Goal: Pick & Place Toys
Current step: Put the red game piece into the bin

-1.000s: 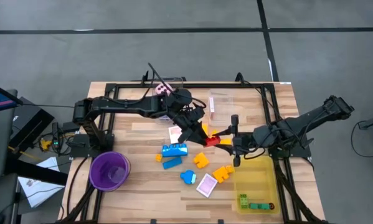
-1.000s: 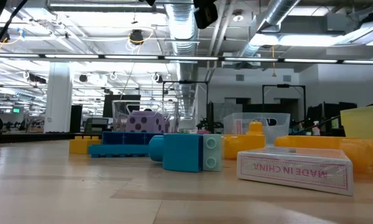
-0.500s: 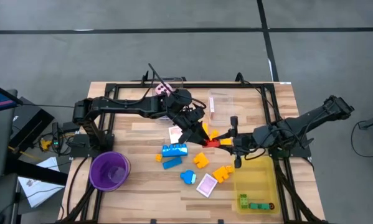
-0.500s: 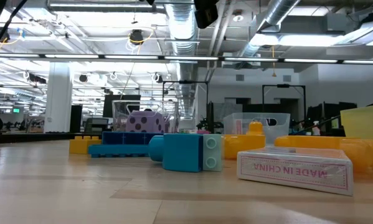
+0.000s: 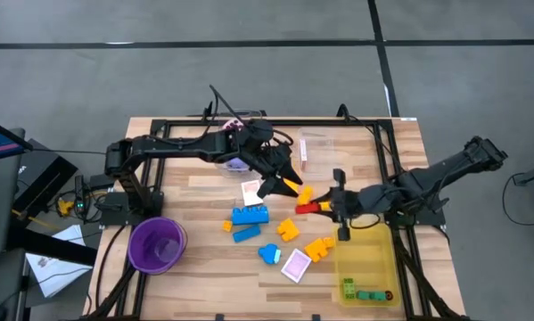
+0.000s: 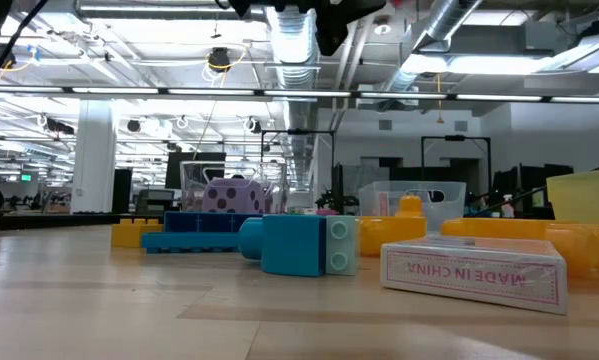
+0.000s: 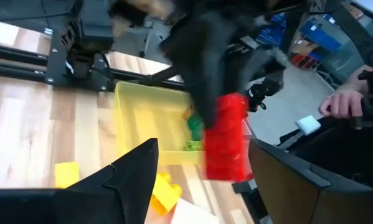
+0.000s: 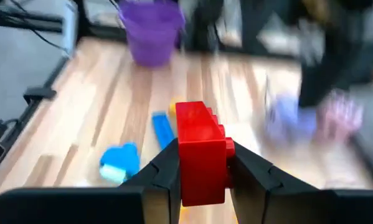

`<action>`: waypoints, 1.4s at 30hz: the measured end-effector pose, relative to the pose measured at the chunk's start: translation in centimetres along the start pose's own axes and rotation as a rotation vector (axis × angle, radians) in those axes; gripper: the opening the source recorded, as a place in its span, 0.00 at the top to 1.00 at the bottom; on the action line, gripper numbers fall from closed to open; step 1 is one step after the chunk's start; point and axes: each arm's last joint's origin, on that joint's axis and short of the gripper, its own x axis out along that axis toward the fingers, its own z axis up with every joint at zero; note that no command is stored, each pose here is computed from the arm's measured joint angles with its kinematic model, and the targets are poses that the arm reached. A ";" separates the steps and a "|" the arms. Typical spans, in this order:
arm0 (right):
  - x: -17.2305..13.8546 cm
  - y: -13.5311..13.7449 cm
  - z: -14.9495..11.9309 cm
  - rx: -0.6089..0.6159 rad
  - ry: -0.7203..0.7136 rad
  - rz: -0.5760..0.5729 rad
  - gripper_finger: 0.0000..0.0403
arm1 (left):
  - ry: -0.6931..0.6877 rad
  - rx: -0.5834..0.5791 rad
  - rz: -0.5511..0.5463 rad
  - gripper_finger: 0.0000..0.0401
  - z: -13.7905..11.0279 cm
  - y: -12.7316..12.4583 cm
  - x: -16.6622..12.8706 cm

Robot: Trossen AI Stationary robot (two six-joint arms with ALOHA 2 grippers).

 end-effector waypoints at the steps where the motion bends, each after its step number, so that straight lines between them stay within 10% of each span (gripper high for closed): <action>1: -0.1 0.0 -0.4 0.047 0.038 -0.002 0.77 | -0.001 0.004 0.001 0.38 0.0 0.1 -0.1; 14: -3.5 2.1 -5.9 0.600 0.570 -0.112 0.77 | -0.005 0.011 0.013 0.42 0.1 0.3 -0.2; 27: -6.0 5.5 -8.3 1.047 0.814 -0.276 0.77 | -0.012 0.017 0.056 0.42 0.0 0.0 0.1; 42: -3.4 10.8 -11.1 1.218 1.038 -0.440 0.77 | -0.013 -0.001 0.057 0.43 0.0 -0.1 0.2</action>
